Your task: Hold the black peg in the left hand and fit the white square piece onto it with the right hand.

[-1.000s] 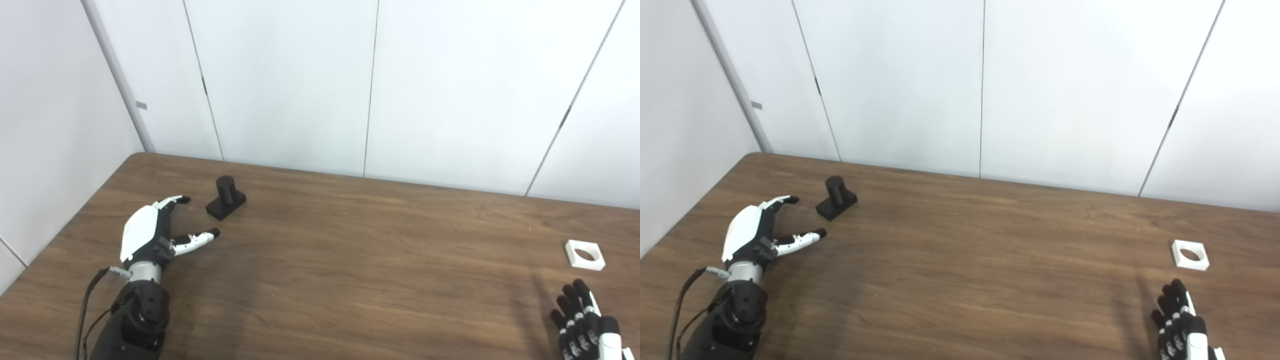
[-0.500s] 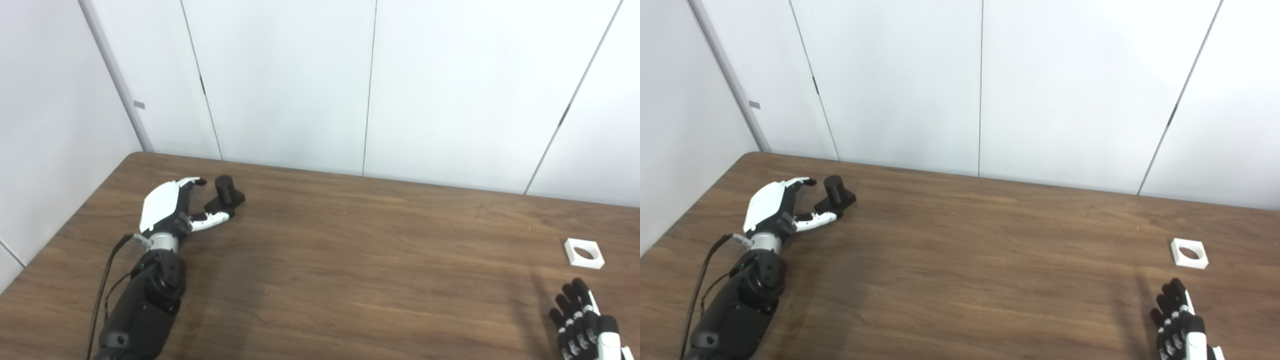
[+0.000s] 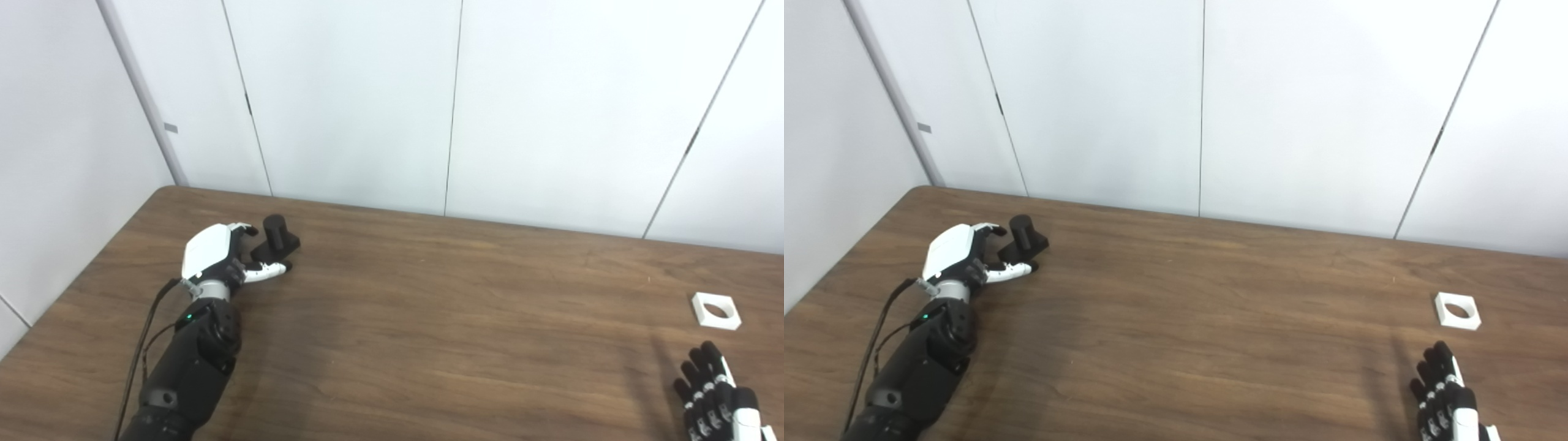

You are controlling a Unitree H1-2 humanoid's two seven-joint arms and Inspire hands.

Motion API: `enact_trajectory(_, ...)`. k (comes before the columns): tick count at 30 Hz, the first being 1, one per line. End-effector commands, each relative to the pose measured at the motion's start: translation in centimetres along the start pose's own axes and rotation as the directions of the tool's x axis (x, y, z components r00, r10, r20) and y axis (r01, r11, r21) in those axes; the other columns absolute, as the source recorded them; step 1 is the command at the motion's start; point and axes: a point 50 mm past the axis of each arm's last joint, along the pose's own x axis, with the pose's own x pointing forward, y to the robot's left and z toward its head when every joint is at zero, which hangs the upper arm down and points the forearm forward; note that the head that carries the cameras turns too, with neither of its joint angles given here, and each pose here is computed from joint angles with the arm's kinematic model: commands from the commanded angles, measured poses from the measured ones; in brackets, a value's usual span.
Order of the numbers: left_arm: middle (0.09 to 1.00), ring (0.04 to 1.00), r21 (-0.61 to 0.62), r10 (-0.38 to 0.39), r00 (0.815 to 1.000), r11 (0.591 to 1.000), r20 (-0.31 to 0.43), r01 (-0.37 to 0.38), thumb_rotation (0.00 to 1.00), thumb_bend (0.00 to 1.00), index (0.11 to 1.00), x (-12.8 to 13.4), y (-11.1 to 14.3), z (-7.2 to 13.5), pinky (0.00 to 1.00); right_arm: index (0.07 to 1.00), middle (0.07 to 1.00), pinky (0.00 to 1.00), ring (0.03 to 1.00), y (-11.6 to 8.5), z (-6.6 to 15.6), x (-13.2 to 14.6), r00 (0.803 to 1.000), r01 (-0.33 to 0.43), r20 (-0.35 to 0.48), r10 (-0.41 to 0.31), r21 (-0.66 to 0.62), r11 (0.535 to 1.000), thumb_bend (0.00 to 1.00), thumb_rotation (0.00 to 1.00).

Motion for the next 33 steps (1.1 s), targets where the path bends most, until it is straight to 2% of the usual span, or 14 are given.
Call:
enact_trajectory(1,0.910,0.970,0.027,0.097,0.995,0.995,0.022,-0.097,0.41,0.82,0.795,1.54,2.68,1.12,1.00,0.985,0.993,1.00,1.000,-0.24,-0.51,-0.96,0.999,0.010,-0.039,-0.010,-0.012,1.000,0.51,1.00)
enact_trajectory(11,0.911,0.976,0.043,0.079,0.997,0.996,0.018,-0.080,0.42,0.81,0.781,2.15,2.77,1.48,1.00,0.972,0.979,1.00,0.994,-0.01,-0.69,-0.91,0.999,0.008,-0.032,-0.008,0.000,1.000,0.51,1.00)
enact_trajectory(33,0.885,0.965,0.025,0.063,0.998,0.998,-0.002,-0.063,0.34,0.81,0.649,2.52,2.37,1.78,1.00,0.968,0.975,1.00,0.989,0.18,-0.50,-0.88,1.000,0.008,-0.026,-0.008,-0.010,1.000,0.50,1.00)
